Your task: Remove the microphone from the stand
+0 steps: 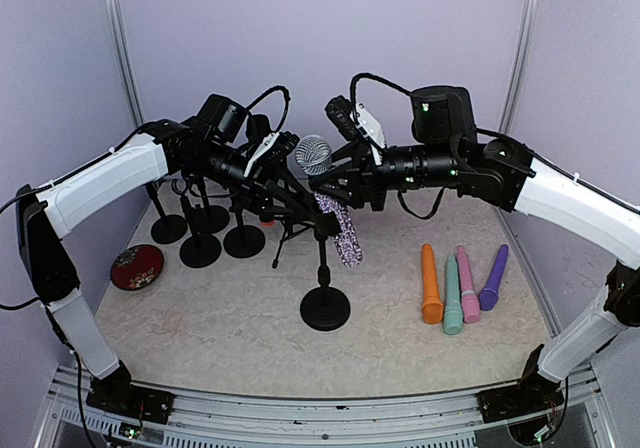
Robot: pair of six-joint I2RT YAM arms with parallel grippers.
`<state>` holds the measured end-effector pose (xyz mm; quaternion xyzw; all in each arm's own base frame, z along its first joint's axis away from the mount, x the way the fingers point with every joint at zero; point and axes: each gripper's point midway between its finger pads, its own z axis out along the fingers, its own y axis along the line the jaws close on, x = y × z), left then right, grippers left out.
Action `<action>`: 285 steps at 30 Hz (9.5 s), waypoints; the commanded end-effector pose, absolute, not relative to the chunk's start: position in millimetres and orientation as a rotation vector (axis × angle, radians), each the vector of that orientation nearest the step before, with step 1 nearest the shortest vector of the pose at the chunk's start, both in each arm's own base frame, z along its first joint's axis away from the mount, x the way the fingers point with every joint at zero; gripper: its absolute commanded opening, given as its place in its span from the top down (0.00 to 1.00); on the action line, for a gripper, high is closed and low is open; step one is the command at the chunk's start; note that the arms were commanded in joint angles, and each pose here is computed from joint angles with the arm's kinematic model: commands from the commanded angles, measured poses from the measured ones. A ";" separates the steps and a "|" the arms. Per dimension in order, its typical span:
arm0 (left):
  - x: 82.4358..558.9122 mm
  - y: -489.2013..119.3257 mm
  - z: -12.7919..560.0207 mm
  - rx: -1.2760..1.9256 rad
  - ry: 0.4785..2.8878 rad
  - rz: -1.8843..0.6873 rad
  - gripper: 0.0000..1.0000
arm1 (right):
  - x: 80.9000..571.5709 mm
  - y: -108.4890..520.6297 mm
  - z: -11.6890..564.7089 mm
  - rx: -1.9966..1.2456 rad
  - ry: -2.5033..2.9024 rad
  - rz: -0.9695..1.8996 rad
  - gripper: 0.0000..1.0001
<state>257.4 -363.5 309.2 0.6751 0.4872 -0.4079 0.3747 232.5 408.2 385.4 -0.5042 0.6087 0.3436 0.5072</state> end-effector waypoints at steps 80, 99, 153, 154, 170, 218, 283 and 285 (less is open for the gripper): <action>272.6 -285.5 322.4 1.433 1.613 -0.757 0.01 | 454.7 184.4 72.7 -0.019 2.568 0.254 0.51; 273.0 -275.9 322.9 1.433 1.602 -0.727 0.01 | 443.0 204.9 128.8 -0.154 2.402 0.164 0.35; 279.3 -266.5 320.6 1.409 1.620 -0.723 0.01 | 252.8 382.8 184.9 -0.941 1.645 0.787 0.33; 279.2 -266.3 321.0 1.408 1.621 -0.724 0.01 | 253.1 387.9 181.4 -0.943 1.648 0.785 0.33; 278.6 -261.7 321.6 1.409 1.633 -0.710 0.01 | 283.1 423.3 167.0 -0.806 1.693 0.747 0.73; 178.9 -345.4 250.9 2.045 0.944 0.010 0.32 | 285.1 389.2 366.8 -0.287 1.838 1.196 1.00; 202.9 -348.6 319.7 1.670 0.732 0.105 1.00 | 189.9 360.1 433.7 -0.803 1.299 1.618 0.58; 208.0 -347.2 323.8 1.636 0.714 0.159 1.00 | 202.1 361.7 428.0 -0.739 1.360 1.588 0.52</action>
